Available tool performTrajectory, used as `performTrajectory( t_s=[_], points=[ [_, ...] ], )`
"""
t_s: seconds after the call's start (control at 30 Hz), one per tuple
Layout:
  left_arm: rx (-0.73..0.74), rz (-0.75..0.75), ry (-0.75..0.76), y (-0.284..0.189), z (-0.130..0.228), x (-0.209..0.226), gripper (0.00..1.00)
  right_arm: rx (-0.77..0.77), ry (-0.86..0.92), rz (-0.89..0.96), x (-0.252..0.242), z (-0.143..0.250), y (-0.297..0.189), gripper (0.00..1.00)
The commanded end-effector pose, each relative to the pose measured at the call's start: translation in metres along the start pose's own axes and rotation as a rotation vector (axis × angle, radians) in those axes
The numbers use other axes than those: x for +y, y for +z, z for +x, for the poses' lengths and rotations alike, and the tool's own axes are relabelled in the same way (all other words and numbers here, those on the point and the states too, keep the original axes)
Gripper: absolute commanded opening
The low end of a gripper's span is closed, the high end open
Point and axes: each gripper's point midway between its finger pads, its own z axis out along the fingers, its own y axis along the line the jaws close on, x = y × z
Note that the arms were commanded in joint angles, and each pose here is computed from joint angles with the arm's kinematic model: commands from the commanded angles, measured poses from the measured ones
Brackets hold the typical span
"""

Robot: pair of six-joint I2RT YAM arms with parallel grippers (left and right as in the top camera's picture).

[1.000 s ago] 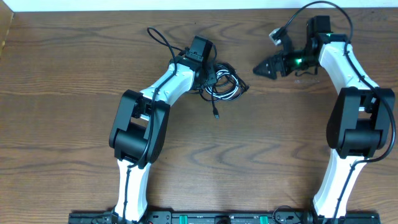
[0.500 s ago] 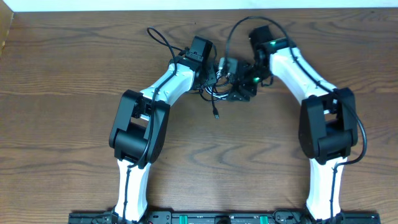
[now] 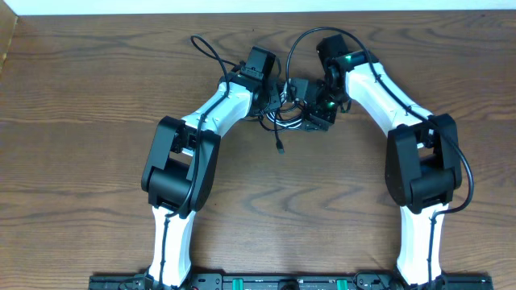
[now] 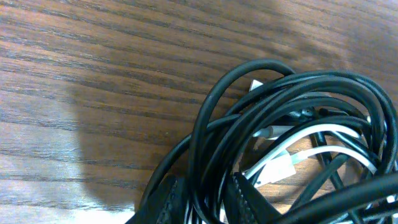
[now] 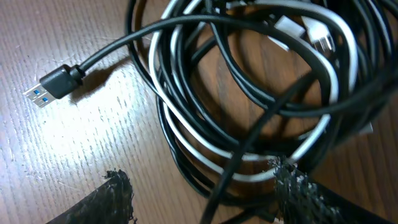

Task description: Untangle cables

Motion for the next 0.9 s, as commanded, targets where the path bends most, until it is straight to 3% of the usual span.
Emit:
performTrajectory(
  t_s=[0.0, 0.13, 0.2, 0.23, 0.53, 0.63, 0.87],
  points=[
    [0.048, -0.083, -0.025, 0.018, 0.015, 0.028, 0.27, -0.05, 0.061, -0.075, 0.006, 0.001, 0.008, 0.71],
    [0.049, -0.083, -0.025, 0.018, 0.015, 0.029, 0.27, -0.104, 0.084, -0.168, 0.021, -0.006, 0.01, 0.64],
    [0.049, -0.083, -0.025, 0.018, 0.015, 0.029, 0.27, -0.142, 0.113, -0.252, 0.038, -0.011, 0.007, 0.36],
    [0.049, -0.083, -0.025, 0.018, 0.015, 0.029, 0.27, -0.159, 0.124, -0.283, 0.043, -0.013, 0.005, 0.31],
    [0.049, -0.084, -0.025, 0.018, 0.015, 0.029, 0.27, -0.237, 0.261, -0.463, 0.063, -0.018, 0.011, 0.26],
    [0.049, -0.083, -0.025, 0.018, 0.015, 0.029, 0.27, -0.234, 0.365, -0.451, 0.052, -0.014, 0.013, 0.34],
    [0.046, -0.082, -0.025, 0.019, 0.015, 0.028, 0.27, -0.209, 0.634, -0.454, 0.03, -0.001, 0.026, 0.42]
  ],
)
